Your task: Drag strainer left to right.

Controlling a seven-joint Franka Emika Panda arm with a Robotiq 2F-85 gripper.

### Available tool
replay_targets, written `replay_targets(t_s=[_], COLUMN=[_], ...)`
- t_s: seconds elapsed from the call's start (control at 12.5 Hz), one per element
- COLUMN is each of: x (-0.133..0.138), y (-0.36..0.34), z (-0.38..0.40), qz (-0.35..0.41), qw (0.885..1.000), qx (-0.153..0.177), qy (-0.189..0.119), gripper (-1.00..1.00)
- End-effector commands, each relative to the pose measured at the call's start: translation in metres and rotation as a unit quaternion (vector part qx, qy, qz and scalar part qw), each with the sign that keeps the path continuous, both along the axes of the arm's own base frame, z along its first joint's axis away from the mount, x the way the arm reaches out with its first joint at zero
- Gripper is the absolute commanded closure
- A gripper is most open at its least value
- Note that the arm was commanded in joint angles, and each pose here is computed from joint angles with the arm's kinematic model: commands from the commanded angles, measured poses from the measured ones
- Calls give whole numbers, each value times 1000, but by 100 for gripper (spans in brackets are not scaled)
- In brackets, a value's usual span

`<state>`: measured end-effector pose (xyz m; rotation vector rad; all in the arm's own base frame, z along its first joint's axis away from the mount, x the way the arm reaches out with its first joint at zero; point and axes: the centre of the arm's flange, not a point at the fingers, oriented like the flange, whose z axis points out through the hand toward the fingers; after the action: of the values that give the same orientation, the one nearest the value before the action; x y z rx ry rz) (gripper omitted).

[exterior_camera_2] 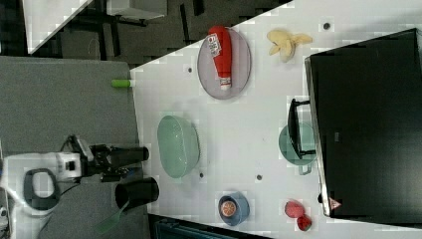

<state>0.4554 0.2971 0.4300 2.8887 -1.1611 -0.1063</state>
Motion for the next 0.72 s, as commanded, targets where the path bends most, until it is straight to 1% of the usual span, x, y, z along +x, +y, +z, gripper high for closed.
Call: replay_targets(t_s=[0.08,0.16,0.32,0.48,0.56,0.72], x=[12,13,15,16,16,17], y=[11,21,34,41,46,50], z=[-28,-51,-94,-136,-154,-188], qz=[-178,-217,-295,-353,-362,-345], qw=[984,976,955,935,932,939], qx=[8,10,0,-16,-16,-9], qy=[-4,7,19,19,14,6], gripper=[-100,-100,-100,-100,-100,-100])
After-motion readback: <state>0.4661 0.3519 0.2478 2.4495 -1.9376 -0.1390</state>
